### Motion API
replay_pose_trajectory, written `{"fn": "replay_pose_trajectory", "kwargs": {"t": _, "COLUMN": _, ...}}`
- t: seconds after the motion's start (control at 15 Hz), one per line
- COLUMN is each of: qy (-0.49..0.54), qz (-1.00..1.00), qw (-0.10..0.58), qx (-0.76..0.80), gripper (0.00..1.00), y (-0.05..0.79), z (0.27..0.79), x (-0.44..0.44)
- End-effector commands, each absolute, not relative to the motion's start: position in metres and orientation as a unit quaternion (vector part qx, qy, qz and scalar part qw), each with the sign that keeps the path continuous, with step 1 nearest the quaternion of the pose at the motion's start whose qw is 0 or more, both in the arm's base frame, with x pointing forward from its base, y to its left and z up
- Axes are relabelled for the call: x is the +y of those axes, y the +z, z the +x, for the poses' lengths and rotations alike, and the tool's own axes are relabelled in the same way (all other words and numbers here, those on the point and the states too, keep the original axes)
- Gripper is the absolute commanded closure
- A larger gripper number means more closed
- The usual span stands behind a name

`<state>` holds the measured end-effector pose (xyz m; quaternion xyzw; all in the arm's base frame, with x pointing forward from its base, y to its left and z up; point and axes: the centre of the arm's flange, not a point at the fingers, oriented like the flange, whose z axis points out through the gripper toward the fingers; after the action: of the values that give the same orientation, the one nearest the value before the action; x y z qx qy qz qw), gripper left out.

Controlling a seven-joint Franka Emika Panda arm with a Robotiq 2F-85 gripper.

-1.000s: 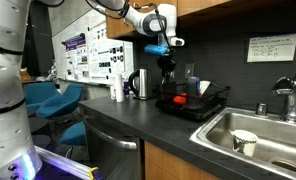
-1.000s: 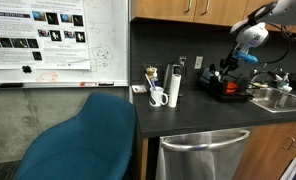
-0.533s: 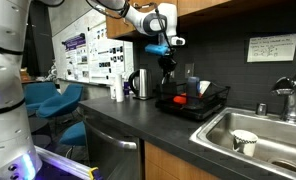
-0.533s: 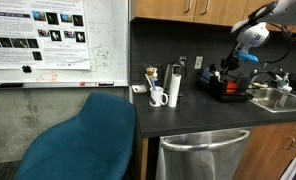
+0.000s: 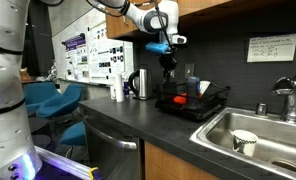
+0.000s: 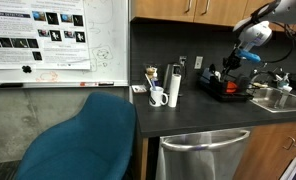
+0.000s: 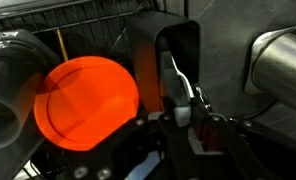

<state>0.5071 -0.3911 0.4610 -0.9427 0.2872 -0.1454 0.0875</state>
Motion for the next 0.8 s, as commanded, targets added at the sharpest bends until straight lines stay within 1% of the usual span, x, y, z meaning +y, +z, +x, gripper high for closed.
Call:
{"fn": "replay_pose_trajectory", "kwargs": {"t": 0.0, "qy": -0.150, "qz": -0.937, "qw": 0.110, "qx": 0.295, "gripper": 0.94, "y": 0.479, "z": 0.492, "x": -0.390}}
{"fn": "replay_pose_trajectory", "kwargs": {"t": 0.73, "qy": -0.158, "qz": -0.925, "qw": 0.158, "qx": 0.307, "gripper": 0.94, "y": 0.519, "z": 0.460, "x": -0.385}}
